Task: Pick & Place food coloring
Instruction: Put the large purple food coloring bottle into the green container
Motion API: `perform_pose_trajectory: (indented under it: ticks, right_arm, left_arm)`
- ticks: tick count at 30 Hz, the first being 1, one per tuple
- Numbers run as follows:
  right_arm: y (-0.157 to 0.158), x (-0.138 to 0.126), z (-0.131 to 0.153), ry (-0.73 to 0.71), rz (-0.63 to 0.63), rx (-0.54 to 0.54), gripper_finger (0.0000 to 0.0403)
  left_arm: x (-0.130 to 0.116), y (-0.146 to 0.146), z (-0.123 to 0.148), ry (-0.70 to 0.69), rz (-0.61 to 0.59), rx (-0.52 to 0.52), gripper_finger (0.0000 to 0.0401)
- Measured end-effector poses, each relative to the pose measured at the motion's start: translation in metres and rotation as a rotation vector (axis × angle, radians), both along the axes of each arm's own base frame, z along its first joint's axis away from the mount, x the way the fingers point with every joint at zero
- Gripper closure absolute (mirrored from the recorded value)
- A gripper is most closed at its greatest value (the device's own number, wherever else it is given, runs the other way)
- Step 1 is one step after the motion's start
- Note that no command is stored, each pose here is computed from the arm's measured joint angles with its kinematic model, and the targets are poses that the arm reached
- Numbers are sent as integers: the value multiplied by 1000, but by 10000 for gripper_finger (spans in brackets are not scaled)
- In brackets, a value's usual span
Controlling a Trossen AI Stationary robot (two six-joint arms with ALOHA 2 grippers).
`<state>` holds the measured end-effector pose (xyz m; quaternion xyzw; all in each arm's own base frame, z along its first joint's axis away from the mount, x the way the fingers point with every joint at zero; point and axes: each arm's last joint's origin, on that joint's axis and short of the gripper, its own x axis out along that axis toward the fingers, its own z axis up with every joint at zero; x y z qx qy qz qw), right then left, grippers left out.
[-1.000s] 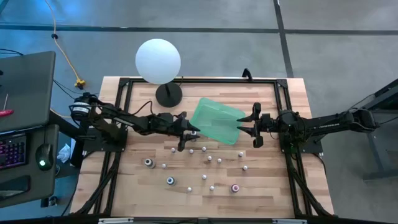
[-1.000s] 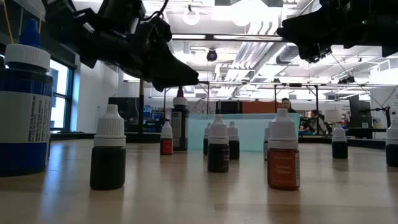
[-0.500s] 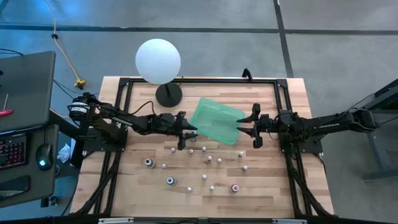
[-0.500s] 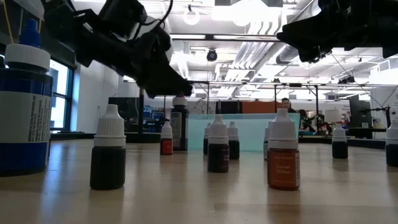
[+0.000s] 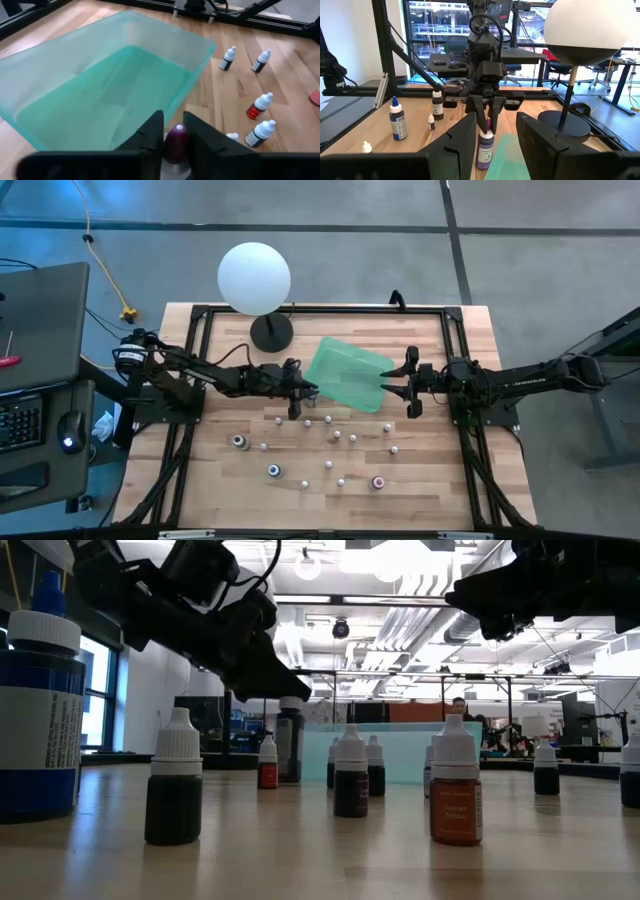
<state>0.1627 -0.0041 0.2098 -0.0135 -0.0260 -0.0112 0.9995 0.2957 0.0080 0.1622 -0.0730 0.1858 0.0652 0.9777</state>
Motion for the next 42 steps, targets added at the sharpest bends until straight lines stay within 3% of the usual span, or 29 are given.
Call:
perform_pose_trajectory:
  ticks: [7, 11, 15, 20, 24, 32, 38, 42]
  right_arm:
    - [0, 0, 0, 1, 0, 0, 269]
    - [0, 0, 0, 1, -1, 0, 269]
    - [0, 0, 0, 3, -1, 0, 269]
    - [0, 0, 0, 5, -1, 4, 269]
    - [0, 0, -1, 10, 0, 12, 269]
    - [0, 0, -2, 21, -1, 4, 269]
    - [0, 0, -4, 41, -1, 4, 269]
    - [0, 0, -5, 49, -1, 4, 269]
  left_arm:
    - [3, 0, 6, -74, 11, -36, 374]
    - [17, 0, 32, -159, -4, -56, 374]
    - [35, 0, 58, -125, -7, -19, 374]
    - [47, 6, 83, -54, 176, 59, 373]
    - [48, 22, 91, -86, 320, 92, 369]
    - [60, 61, 56, -46, 459, 31, 369]
    - [70, 80, 40, -119, 506, 25, 369]
    - [71, 90, 24, -69, 532, 18, 369]
